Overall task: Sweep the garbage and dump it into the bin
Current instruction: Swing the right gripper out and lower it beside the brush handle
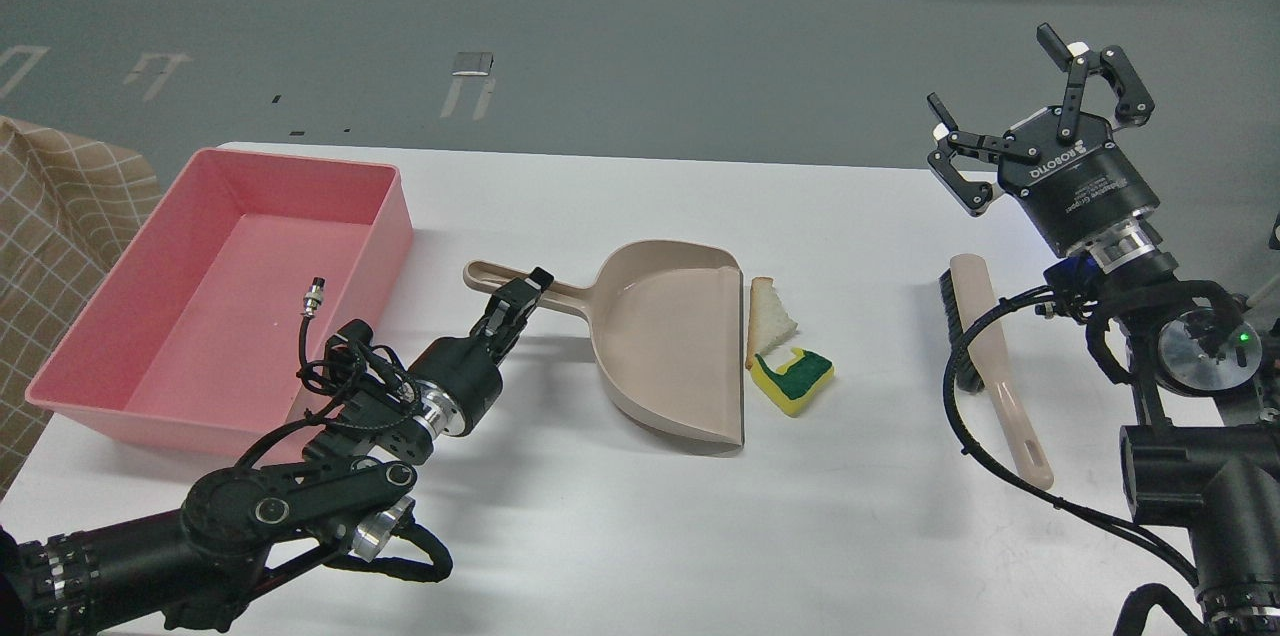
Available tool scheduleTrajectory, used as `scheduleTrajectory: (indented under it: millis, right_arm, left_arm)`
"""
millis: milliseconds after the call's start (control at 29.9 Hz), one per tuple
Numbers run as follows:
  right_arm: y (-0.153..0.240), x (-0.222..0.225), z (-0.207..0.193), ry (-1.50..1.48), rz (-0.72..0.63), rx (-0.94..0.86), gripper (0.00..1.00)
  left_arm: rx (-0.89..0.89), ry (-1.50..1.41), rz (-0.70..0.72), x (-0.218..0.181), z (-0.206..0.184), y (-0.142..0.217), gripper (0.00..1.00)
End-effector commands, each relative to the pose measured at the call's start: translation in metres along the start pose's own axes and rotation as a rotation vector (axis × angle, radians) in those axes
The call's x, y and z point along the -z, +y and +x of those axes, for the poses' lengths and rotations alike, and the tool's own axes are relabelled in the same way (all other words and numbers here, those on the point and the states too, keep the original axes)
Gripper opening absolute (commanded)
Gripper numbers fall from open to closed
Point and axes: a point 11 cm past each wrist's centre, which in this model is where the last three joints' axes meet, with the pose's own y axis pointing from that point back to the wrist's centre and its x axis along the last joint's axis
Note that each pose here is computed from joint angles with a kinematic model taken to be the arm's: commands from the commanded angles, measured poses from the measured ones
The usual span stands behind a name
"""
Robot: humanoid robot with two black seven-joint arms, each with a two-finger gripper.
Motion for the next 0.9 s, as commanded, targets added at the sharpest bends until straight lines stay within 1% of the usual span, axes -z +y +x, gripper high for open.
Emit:
scheduleTrajectory:
  millis: [0,67,134,167,201,334,435,602,635,702,802,869]
  right_arm:
    - [0.002,0.006,0.001,0.025,-0.007,-0.008,1.0]
    - [0.005,0.013,0.002,0.052,-0.015,-0.019,1.0]
    - [0.004,0.008,0.003,0.1,-0.082,-0.028,1.0]
    - [0.004,0.008,0.003,0.1,-0.082,-0.028,1.0]
    - [0.004,0.009,0.003,0.131,-0.114,-0.034,1.0]
    - [0.009,0.023,0.004,0.245,-0.194,-0.067,1.0]
    - [0.011,0.036,0.005,0.356,-0.256,-0.1,1.0]
    - [0.009,0.063,0.0,0.641,-0.392,-0.167,1.0]
    - [0.009,0.063,0.0,0.642,-0.392,-0.167,1.0]
    - [0.006,0.074,-0.005,0.779,-0.452,-0.196,1.0]
    - [0.001,0.085,-0.011,0.891,-0.498,-0.213,1.0]
    - [0.005,0.093,-0.011,0.956,-0.537,-0.239,1.0]
  left_arm:
    - [0.0,-0.001,0.0,0.0,0.0,0.0,0.0]
    - [0.0,0.0,-0.001,0.0,0.0,0.0,0.0]
    - [0.0,-0.001,-0.003,-0.001,0.001,-0.001,0.0]
    - [0.0,-0.001,-0.003,-0.001,0.001,-0.001,0.0]
    - [0.0,-0.002,-0.003,-0.001,0.0,-0.001,0.0]
    - [0.0,-0.002,-0.003,-0.001,0.0,-0.001,0.0]
    - [0.001,-0.003,-0.004,-0.001,0.0,-0.001,0.0]
    - [0.003,-0.003,-0.008,-0.002,0.0,-0.001,0.0]
    - [0.003,-0.003,-0.008,-0.002,0.0,-0.001,0.0]
    - [0.004,-0.001,-0.009,-0.002,-0.001,0.0,0.0]
    - [0.006,-0.002,-0.01,-0.003,-0.001,0.0,0.0]
    - [0.006,-0.002,-0.01,-0.003,-0.001,0.0,0.0]
